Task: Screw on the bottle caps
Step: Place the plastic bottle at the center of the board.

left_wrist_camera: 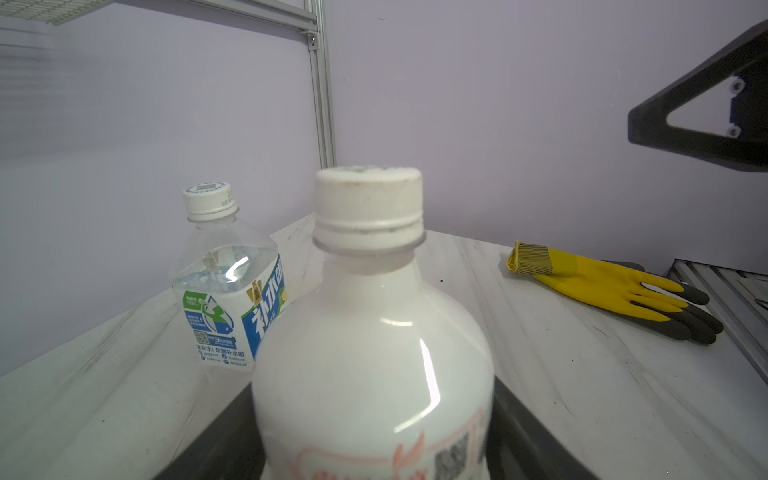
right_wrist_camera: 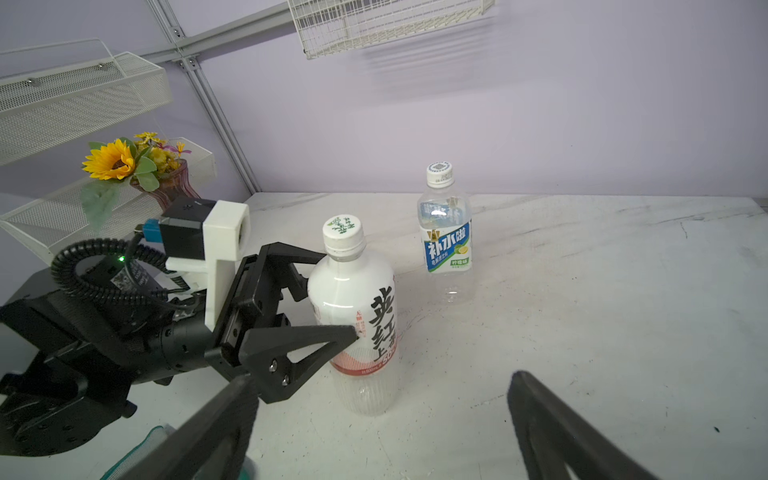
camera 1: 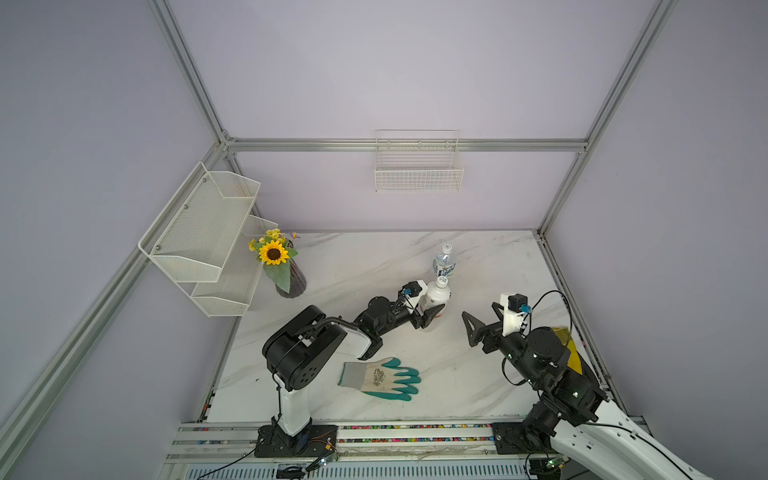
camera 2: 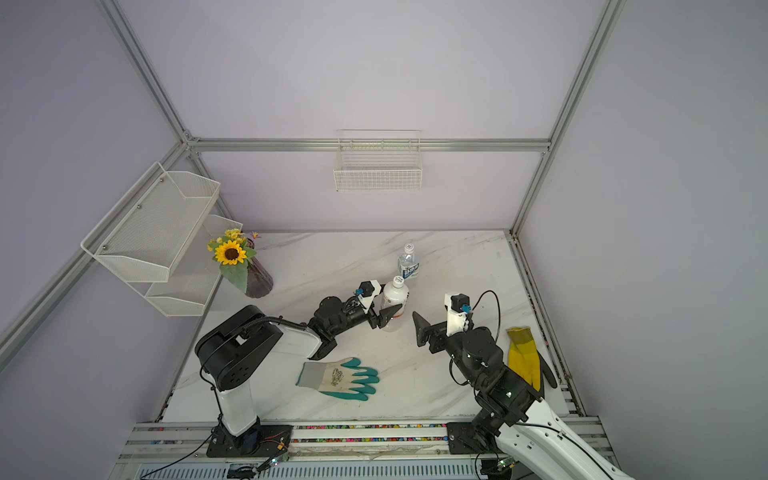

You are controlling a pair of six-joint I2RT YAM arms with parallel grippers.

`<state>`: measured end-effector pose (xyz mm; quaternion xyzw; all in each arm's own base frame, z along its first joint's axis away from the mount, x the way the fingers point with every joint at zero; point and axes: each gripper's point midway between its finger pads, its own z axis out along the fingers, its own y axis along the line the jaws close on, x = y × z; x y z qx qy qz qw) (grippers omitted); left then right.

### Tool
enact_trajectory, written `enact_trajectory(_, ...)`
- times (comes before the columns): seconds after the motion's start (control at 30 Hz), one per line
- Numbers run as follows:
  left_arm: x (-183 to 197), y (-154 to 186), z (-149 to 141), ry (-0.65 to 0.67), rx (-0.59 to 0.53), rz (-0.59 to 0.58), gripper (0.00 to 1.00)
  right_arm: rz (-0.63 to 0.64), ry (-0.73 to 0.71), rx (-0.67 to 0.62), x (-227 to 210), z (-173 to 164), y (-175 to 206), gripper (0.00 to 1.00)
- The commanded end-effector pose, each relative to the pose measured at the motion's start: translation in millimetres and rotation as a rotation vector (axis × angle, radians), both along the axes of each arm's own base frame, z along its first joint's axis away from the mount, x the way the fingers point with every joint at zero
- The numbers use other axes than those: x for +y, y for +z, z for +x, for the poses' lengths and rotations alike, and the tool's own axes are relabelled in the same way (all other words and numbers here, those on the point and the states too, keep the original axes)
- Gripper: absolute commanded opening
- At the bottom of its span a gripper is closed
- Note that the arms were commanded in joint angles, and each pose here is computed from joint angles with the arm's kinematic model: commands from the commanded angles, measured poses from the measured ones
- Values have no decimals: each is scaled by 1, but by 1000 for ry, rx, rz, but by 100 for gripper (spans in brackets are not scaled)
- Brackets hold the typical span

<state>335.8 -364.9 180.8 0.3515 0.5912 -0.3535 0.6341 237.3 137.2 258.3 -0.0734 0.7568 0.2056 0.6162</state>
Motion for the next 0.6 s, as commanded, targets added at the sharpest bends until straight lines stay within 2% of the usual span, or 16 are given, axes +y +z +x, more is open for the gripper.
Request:
enact_trajectory(0.0,2,19,-6,-21,-84,-54,77,28,14,-16,1,-2,5,97)
enact_trajectory(0.33,9,23,-9,-11,-86,-65,87,1,26,5,6,1,-2,97)
enact_trajectory(0.57,10,27,-11,-16,-87,-73,90,5,32,15,9,2,-6,97)
